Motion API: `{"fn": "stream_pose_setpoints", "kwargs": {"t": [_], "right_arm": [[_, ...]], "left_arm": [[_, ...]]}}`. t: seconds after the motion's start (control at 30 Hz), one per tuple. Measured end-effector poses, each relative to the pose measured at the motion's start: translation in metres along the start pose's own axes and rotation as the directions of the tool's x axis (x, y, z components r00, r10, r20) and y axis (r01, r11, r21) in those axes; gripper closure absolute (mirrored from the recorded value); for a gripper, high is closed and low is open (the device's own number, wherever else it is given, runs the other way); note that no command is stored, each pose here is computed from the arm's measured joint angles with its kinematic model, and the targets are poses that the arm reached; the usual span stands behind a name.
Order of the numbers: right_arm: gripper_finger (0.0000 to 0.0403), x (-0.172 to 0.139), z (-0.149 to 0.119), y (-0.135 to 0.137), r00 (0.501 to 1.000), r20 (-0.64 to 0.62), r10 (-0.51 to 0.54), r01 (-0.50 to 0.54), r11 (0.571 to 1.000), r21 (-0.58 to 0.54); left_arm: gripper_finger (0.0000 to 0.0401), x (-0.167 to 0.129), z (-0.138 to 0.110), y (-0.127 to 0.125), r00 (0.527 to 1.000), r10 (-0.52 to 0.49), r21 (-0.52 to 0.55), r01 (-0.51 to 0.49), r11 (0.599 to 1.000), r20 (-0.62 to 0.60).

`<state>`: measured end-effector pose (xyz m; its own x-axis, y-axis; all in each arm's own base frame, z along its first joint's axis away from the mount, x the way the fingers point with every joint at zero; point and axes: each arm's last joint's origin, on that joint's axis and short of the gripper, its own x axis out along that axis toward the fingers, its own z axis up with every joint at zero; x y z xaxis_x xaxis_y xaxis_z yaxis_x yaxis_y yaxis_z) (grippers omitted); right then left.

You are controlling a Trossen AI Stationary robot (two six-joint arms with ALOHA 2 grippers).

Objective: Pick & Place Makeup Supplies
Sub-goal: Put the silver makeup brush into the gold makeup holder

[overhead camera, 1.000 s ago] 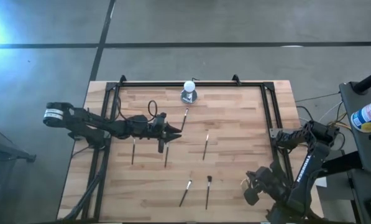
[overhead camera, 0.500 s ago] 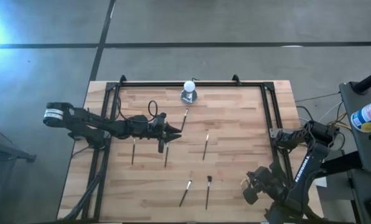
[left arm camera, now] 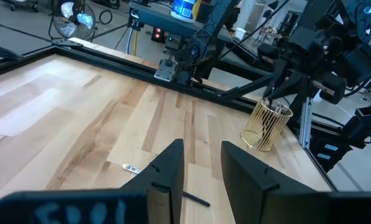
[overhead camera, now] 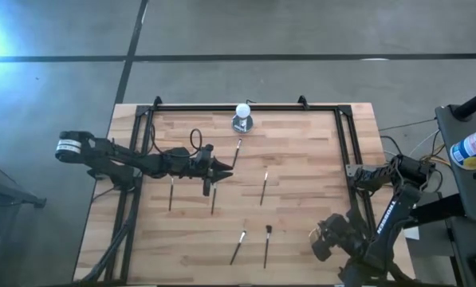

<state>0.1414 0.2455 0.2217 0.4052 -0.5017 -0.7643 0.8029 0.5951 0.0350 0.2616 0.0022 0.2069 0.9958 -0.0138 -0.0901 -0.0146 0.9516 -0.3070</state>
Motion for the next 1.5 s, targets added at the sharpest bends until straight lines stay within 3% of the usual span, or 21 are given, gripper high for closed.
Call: {"fn": "stream_pose_setpoints", "kwargs": {"t": [0.2, 0.37, 0.5, 0.6, 0.7, 0.9, 1.03, 1.13, 1.23, 1.33, 1.5], "right_arm": [[0.0313, -0.001, 0.0, -0.001, 0.999, -0.035, -0.021, 0.02, 0.999, -0.028], [0.0306, -0.015, 0.01, 0.0, 0.995, -0.098, 0.009, -0.019, 0.995, -0.098], [0.0335, -0.027, 0.027, 0.002, 0.989, -0.009, 0.146, -0.145, 0.976, -0.163], [0.0371, -0.027, 0.039, 0.005, 0.944, 0.145, 0.298, -0.257, 0.934, -0.248], [0.0392, -0.018, 0.05, 0.006, 0.909, 0.206, 0.362, -0.286, 0.902, -0.324], [0.0395, 0.026, 0.067, -0.004, 0.867, 0.229, 0.443, -0.338, 0.859, -0.384], [0.0395, 0.06, 0.08, -0.01, 0.788, 0.232, 0.57, -0.444, 0.788, -0.427], [0.0395, 0.085, 0.096, -0.015, 0.683, 0.27, 0.678, -0.517, 0.711, -0.477], [0.0395, 0.108, 0.112, -0.026, 0.572, 0.351, 0.741, -0.544, 0.663, -0.514], [0.0395, 0.128, 0.121, -0.039, 0.531, 0.425, 0.733, -0.532, 0.679, -0.506], [0.0394, 0.148, 0.126, -0.054, 0.546, 0.495, 0.676, -0.504, 0.737, -0.451]], "left_arm": [[0.0302, 0.0, 0.0, 0.0, 1.0, 0.0, 0.0, 0.0, 1.0, 0.0], [0.0307, 0.0, 0.0, 0.001, 1.0, 0.022, 0.003, -0.022, 1.0, 0.009], [0.0341, 0.0, 0.002, 0.004, 0.995, 0.098, 0.0, -0.098, 0.995, 0.034], [0.0384, 0.0, 0.002, 0.006, 0.993, 0.111, -0.008, -0.11, 0.994, 0.038], [0.0396, 0.0, 0.002, 0.006, 0.993, 0.11, -0.007, -0.11, 0.994, 0.037], [0.04, -0.002, -0.001, 0.008, 0.993, 0.112, -0.007, -0.112, 0.994, 0.024], [0.0401, -0.003, -0.009, 0.014, 0.986, 0.162, -0.051, -0.164, 0.985, -0.035], [0.0401, -0.005, -0.018, 0.019, 0.959, 0.261, -0.085, -0.271, 0.959, -0.114], [0.0401, -0.006, -0.024, 0.022, 0.914, 0.349, -0.113, -0.377, 0.919, -0.207], [0.0401, -0.007, -0.029, 0.021, 0.872, 0.383, -0.152, -0.441, 0.885, -0.305], [0.0401, -0.011, -0.035, 0.016, 0.765, 0.48, -0.17, -0.591, 0.789, -0.43]]}}
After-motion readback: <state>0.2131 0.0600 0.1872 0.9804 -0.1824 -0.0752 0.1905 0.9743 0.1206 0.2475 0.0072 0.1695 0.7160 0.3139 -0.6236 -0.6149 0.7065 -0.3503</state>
